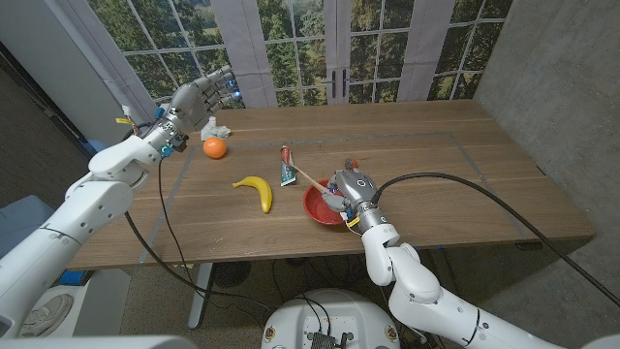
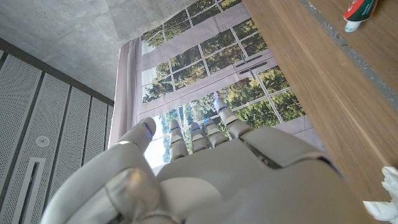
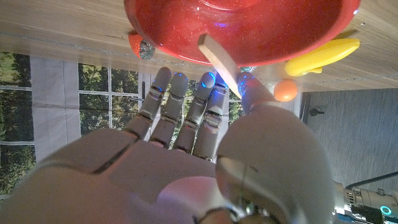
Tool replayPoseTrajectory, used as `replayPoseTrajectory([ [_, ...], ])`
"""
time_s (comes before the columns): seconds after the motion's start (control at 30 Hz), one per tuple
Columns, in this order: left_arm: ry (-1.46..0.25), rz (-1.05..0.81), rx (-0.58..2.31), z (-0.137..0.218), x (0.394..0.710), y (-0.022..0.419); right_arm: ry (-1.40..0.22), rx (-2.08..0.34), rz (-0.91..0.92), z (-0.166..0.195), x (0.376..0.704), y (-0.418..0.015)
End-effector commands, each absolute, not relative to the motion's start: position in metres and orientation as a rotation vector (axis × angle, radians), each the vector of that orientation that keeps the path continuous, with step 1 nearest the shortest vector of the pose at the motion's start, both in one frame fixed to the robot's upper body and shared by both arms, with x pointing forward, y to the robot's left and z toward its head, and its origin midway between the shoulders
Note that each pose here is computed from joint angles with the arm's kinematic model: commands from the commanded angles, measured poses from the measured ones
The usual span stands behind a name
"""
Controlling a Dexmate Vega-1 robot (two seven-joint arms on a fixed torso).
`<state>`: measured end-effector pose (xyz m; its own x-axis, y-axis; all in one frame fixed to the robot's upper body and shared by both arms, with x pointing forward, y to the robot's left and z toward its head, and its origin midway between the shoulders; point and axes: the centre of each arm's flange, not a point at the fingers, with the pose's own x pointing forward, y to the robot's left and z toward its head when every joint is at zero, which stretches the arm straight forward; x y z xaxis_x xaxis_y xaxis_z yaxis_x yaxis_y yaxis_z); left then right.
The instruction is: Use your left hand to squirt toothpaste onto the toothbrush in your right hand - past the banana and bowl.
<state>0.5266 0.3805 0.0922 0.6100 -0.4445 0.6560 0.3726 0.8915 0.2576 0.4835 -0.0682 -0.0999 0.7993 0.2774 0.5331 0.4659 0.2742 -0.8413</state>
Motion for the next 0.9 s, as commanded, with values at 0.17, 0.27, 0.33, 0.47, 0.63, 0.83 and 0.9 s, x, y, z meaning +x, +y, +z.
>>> replayPoseTrajectory([
  [0.17, -0.789, -0.484, 0.102, 0.098, 0.530, 0.384, -0.603, -1.352, -0.146, -0.098, 0.485, -0.064],
  [0.27, -0.789, -0.486, 0.106, 0.100, 0.532, 0.384, -0.598, -1.354, -0.151, -0.098, 0.487, -0.064],
  [0.33, -0.788, -0.487, 0.109, 0.101, 0.533, 0.384, -0.592, -1.339, -0.144, -0.097, 0.489, -0.064],
  [0.47, -0.786, -0.490, 0.114, 0.104, 0.536, 0.385, -0.587, -1.297, -0.109, -0.094, 0.491, -0.067],
  [0.63, -0.791, -0.497, 0.117, 0.107, 0.539, 0.384, -0.553, -1.196, -0.024, -0.087, 0.498, -0.074],
  [0.83, -0.797, -0.499, 0.082, 0.108, 0.545, 0.383, -0.577, -1.123, -0.043, -0.083, 0.501, -0.077],
  [0.9, -0.797, -0.494, 0.081, 0.108, 0.547, 0.383, -0.572, -1.080, -0.009, -0.081, 0.504, -0.081],
])
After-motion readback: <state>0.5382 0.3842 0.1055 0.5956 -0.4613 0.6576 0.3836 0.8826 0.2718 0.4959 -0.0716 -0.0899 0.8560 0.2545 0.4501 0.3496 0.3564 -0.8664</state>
